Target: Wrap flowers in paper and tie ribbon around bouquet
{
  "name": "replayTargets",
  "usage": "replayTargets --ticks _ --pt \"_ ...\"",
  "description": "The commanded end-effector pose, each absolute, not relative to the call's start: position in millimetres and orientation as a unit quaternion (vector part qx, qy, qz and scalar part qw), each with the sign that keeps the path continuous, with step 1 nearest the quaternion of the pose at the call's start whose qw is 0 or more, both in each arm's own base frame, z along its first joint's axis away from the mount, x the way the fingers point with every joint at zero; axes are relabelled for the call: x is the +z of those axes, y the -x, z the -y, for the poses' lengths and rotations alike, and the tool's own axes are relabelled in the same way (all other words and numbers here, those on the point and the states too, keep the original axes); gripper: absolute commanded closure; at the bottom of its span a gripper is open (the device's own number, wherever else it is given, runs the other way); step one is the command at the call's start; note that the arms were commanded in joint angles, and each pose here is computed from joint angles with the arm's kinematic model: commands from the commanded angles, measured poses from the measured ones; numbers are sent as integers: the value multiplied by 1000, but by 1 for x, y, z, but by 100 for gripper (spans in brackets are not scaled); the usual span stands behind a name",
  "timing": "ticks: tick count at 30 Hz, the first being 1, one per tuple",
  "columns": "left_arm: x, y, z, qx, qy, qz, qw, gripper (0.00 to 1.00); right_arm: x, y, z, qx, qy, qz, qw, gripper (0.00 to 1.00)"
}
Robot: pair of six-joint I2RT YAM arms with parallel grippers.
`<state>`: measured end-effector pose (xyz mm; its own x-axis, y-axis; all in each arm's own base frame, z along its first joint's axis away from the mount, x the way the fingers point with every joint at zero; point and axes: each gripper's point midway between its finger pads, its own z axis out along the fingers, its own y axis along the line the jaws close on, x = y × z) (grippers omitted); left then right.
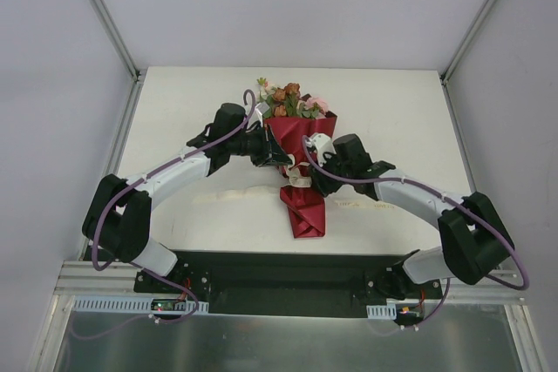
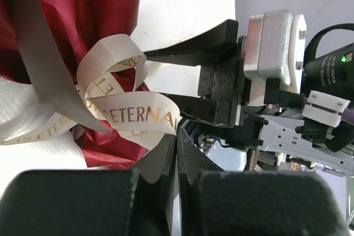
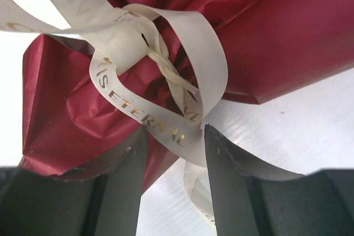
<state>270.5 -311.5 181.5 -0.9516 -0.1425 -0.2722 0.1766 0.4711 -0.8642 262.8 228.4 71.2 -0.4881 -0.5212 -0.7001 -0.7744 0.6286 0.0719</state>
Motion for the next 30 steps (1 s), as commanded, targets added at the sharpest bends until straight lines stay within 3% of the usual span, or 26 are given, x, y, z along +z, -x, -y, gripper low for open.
replayTargets --ticks 1,6,10,20,23,30 --pt "190 -268 309 -526 -30 -835 162 100 93 -282 -249 227 397 -811 365 51" --pt "190 -267 309 -527 -31 -834 162 100 96 -284 -251 232 391 -812 366 58" --pt "185 -265 306 -522 -29 -837 161 100 105 -278 -244 229 375 -821 366 76" --pt "176 -258 292 -492 -37 -849 188 100 110 -255 -239 255 325 -848 333 88" --pt "174 -254 286 -483 -40 -853 195 100 109 -250 -243 270 319 -850 320 99" --pt "125 -225 256 -426 3 -884 192 100 114 -239 -249 303 226 -888 262 100"
